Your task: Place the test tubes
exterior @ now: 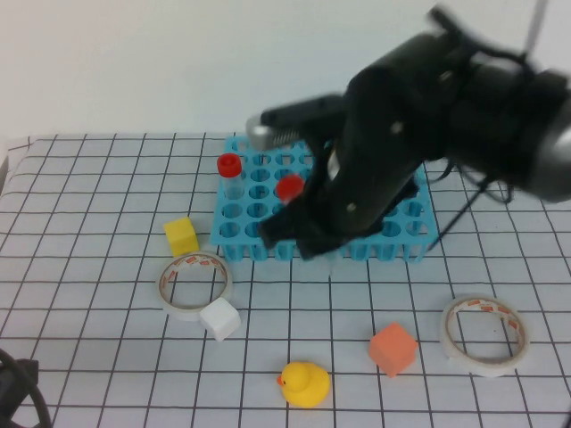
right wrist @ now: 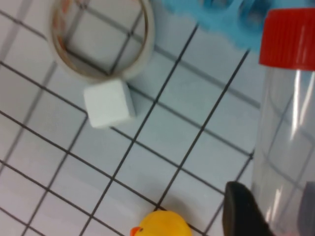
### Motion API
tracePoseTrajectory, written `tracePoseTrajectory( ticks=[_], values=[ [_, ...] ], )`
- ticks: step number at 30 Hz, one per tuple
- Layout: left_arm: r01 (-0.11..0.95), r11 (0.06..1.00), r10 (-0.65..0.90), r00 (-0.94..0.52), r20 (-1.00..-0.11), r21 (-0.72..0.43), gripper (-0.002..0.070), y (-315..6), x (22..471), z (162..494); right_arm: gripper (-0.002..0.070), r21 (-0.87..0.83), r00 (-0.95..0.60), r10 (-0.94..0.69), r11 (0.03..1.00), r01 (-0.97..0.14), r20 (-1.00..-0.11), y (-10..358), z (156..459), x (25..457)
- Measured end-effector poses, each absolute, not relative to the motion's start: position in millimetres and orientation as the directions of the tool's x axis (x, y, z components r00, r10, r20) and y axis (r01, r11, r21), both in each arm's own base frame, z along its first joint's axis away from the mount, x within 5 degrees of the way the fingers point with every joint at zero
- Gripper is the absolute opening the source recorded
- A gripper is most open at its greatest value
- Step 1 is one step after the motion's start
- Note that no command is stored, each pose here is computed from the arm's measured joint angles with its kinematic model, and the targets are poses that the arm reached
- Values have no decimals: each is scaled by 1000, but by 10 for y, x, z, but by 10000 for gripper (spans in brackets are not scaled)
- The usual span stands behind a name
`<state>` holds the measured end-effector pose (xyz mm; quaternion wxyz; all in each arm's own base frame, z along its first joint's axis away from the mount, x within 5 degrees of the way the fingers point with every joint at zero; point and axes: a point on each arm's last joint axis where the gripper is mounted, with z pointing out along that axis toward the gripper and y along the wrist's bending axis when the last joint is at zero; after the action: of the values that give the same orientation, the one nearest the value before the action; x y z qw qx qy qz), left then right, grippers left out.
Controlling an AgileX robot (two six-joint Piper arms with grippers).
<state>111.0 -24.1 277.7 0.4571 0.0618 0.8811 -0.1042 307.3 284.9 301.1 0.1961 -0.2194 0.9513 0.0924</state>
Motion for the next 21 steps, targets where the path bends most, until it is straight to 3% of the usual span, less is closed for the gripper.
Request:
tracePoseTrajectory(
  ticks=[3,7,15,21],
  values=[
    [209,971,22,-571,-820,-120,-1,-241,1110,2778,236,80,-792,-380,879,-470,-478,2750,3293,2972],
    [211,970,26,-571,-821,-116,-1,-241,1110,2776,236,17,-738,-426,860,-509,-524,2676,3403,2789],
    [203,970,16,-597,-802,-131,-1,-243,1099,2648,236,23,-570,-443,776,-630,-692,2823,2981,2292],
    [193,973,3,-569,-822,-130,-1,-235,1120,2658,236,74,-392,-389,625,-777,-833,2877,2544,1964]
  ],
)
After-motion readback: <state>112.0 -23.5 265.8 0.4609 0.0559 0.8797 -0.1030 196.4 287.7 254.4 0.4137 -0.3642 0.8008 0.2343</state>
